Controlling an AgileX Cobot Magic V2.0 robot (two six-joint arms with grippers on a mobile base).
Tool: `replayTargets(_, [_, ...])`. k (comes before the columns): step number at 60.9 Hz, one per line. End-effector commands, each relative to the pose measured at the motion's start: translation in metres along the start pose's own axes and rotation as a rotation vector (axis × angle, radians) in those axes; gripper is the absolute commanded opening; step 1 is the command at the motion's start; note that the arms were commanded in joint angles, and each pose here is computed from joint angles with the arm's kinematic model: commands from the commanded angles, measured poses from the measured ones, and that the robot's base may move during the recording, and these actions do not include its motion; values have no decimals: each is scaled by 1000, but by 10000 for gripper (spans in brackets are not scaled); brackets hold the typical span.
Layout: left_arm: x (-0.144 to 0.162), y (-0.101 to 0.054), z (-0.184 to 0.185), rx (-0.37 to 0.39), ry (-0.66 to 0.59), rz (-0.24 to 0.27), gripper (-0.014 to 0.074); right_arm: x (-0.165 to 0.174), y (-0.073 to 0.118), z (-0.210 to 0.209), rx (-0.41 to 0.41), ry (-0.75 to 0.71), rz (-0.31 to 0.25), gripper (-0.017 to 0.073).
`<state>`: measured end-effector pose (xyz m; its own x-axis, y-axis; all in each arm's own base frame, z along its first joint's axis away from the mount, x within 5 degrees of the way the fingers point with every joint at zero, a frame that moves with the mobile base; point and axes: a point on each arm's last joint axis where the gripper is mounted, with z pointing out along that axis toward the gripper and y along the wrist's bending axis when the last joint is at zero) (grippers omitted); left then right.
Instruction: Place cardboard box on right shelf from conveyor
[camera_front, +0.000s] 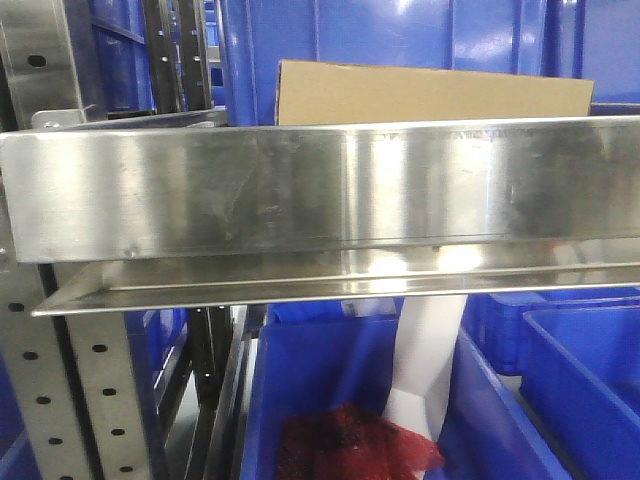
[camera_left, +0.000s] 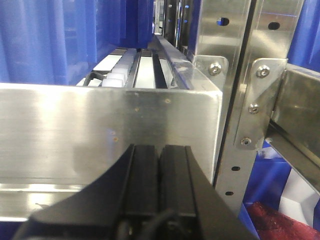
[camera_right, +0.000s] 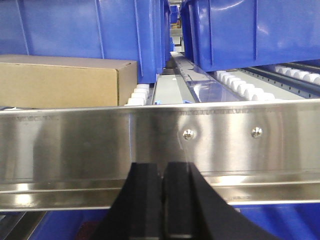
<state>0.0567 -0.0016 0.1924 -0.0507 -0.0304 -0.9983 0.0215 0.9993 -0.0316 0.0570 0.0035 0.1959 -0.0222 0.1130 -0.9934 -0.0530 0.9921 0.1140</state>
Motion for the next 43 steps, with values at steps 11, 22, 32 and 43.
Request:
replayTargets(11, [-6,0,-1,-3,-91,-6,-116,-11,0,-2,5,-112,5,24])
replayTargets(22, [-6,0,-1,-3,-91,-6,-116,-11,0,-2,5,-112,5,24])
replayTargets(32, [-6,0,-1,-3,-91,-6,-116,-11,0,-2,5,-112,5,24])
replayTargets(43, [-6,0,-1,-3,-91,-6,-116,-11,0,-2,5,-112,5,24])
